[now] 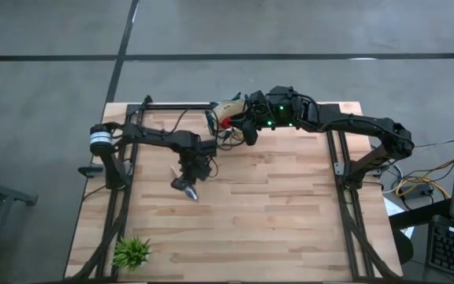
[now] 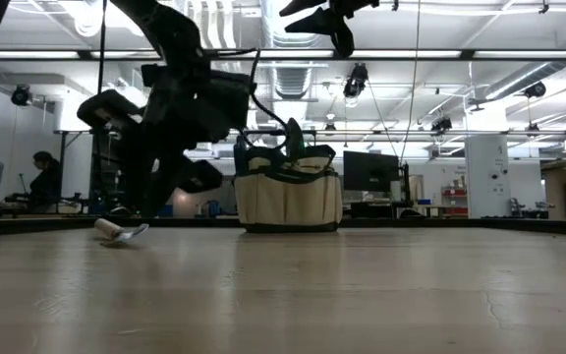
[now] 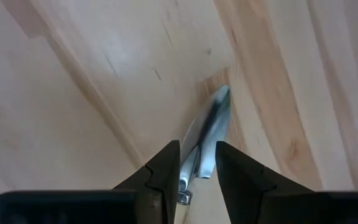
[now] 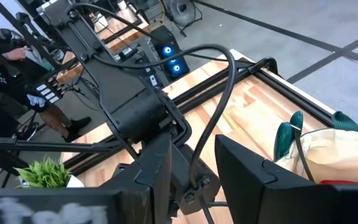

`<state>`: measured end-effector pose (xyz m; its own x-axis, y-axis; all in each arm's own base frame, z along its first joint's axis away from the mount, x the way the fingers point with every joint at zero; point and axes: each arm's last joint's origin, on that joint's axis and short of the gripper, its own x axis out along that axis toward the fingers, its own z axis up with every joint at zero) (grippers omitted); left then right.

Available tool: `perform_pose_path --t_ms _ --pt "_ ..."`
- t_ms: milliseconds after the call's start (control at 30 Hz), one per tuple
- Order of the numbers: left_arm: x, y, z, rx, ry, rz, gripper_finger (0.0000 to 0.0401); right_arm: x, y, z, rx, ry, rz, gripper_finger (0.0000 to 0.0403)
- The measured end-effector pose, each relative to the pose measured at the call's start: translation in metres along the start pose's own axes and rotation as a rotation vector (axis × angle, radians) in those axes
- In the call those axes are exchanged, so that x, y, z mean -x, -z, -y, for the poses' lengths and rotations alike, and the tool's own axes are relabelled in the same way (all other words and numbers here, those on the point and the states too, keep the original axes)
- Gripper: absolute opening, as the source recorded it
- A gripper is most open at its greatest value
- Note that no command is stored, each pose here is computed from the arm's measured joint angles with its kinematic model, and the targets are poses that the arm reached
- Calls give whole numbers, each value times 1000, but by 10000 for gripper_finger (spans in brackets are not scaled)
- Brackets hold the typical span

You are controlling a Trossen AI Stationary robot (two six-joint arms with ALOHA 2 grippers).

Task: Pick & Place Garden tools in Gardening bag
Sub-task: Put the trowel into the gardening bag

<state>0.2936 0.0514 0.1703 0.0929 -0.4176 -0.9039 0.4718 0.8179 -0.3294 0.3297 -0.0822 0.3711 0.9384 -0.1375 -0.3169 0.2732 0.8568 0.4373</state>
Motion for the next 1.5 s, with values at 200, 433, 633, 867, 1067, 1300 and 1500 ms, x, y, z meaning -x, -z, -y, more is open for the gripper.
perform_pose_path --t_ms 200,433,633,867,1067,1300,1500 --pt "-15 10 1 3 4 -3 106 0 0 0 2 0 0 107" --pt "-23 17 1 11 -5 -23 106 0 0 0 2 -1 1 96" --pt "-25 19 1 -7 -6 -26 104 0 0 0 0 -1 1 87" --pt "-27 23 3 -3 20 -34 47 0 0 0 2 -1 1 91" --pt "-28 24 7 30 94 -7 7 0 0 0 2 -1 1 84" --pt "-23 22 5 110 110 14 2 0 0 0 2 -1 1 80" --pt "-12 15 2 162 144 97 1 0 0 0 0 -1 1 87"
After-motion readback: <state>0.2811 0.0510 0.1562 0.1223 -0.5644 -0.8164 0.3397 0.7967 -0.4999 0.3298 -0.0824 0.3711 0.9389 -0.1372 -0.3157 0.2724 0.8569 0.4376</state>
